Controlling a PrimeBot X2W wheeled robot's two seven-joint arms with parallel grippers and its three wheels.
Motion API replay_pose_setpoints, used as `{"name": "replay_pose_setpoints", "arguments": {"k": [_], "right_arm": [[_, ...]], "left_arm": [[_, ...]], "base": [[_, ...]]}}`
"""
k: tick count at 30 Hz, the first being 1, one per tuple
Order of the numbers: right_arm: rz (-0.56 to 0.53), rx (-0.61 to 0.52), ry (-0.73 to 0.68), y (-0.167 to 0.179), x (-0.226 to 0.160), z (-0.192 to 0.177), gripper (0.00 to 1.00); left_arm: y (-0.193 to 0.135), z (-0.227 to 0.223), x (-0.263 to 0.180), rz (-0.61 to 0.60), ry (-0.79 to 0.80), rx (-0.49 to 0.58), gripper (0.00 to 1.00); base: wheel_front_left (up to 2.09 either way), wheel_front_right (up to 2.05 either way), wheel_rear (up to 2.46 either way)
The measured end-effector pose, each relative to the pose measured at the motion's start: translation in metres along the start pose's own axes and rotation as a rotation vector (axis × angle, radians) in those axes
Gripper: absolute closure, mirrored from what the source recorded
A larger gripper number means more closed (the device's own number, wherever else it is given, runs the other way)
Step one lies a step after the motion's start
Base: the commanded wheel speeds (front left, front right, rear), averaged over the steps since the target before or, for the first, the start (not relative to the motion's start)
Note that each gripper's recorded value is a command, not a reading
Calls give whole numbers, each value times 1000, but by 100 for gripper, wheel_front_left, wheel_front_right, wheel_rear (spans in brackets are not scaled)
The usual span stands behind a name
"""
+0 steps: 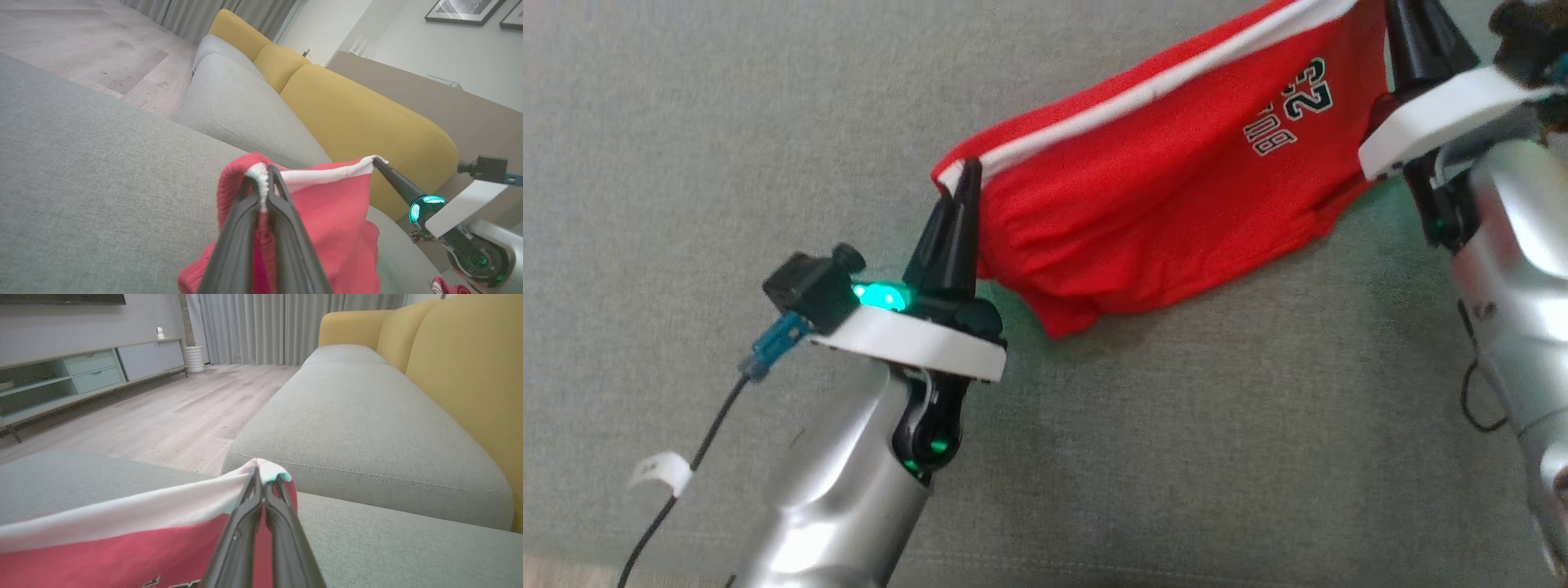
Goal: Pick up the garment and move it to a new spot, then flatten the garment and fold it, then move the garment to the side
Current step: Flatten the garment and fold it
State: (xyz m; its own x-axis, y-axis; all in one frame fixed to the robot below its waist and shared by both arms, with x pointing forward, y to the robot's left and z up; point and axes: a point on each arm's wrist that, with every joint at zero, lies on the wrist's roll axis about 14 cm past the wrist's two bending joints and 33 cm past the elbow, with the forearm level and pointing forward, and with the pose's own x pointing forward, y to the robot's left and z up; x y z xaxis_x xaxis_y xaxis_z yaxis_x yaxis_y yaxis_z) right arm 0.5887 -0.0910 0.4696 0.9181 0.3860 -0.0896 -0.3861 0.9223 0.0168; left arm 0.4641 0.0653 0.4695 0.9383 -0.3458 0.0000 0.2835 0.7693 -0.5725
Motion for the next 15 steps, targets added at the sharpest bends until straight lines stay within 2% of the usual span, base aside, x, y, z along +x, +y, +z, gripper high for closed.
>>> {"name": "replay_pose_setpoints", "arguments": {"k": [4, 5, 6, 7, 8, 15], "right_arm": [[-4, -15, 65, -5, 17, -24, 100], [-10, -15, 84, -7, 19, -30, 95], [-15, -11, 102, -8, 20, -37, 54], [-16, -11, 118, -8, 20, -42, 0], [-14, -12, 129, -7, 20, -47, 0], [-24, -18, 127, -11, 16, -45, 0]], "left_arm": [[13, 1, 8, 30, -8, -54, 100], [16, -1, 9, 35, -5, -58, 100], [17, -3, 10, 39, 1, -59, 89], [19, -7, 9, 44, 9, -60, 24], [21, -10, 9, 49, 18, -61, 0], [25, -26, 1, 69, 62, -62, 0]], "base": [[0, 0, 0], [0, 0, 0], [0, 0, 0], [0, 0, 0], [0, 0, 0], [0, 0, 0]]}}
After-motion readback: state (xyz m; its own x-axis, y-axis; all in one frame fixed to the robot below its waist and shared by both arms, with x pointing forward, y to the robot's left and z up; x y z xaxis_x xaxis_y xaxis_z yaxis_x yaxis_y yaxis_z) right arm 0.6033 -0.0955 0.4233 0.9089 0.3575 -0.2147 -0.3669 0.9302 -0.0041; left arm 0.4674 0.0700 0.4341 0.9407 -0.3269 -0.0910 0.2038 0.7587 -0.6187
